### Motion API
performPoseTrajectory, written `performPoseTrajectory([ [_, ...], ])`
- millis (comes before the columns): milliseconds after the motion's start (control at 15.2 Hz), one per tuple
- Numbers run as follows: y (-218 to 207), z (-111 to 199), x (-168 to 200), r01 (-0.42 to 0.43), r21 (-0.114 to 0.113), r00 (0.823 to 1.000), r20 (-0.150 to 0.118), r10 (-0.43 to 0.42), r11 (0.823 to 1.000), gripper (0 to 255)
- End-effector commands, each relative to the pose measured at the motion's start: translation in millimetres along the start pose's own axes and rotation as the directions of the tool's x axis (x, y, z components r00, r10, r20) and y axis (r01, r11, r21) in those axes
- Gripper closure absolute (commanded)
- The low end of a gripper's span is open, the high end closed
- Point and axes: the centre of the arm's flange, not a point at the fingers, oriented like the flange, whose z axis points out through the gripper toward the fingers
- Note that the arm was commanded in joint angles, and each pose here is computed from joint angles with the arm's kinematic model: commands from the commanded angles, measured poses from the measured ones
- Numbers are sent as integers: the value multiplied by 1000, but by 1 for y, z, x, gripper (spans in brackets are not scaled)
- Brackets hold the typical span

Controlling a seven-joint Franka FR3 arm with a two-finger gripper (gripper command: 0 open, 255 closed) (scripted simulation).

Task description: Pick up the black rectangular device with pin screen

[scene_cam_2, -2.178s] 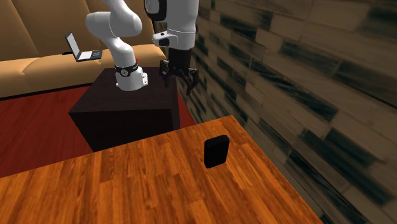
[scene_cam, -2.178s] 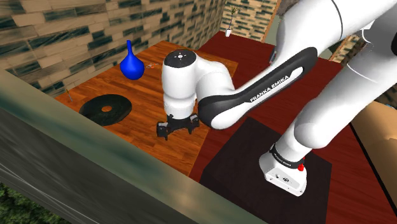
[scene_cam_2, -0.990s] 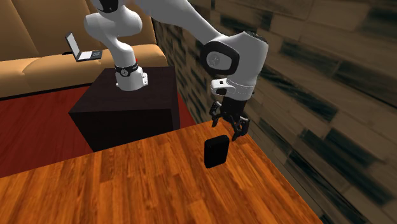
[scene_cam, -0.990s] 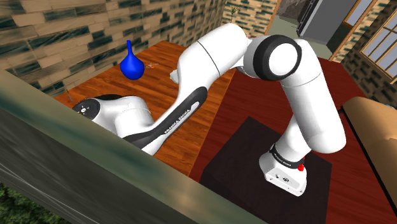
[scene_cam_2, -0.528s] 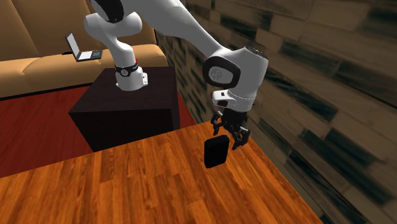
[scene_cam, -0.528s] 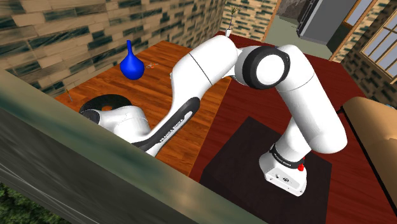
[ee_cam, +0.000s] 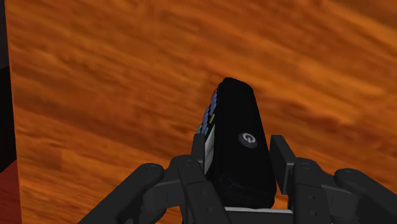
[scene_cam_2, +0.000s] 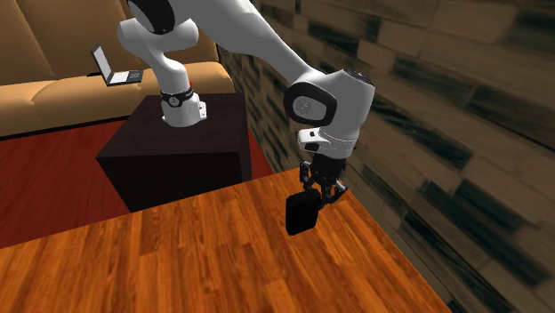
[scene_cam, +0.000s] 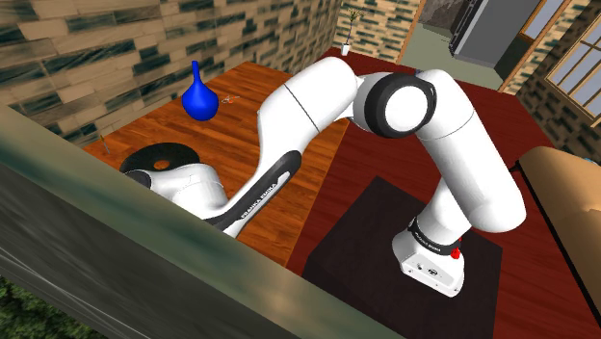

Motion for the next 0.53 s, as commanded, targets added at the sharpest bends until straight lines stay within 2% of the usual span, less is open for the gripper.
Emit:
performPoseTrajectory([
  [0,0,1,0,0,-2,1000,-1,0,1000,255],
  [198,0,1,1,0,-2,1000,0,0,1000,255],
  [462,1,-20,5,0,-2,1000,0,0,1000,255],
])
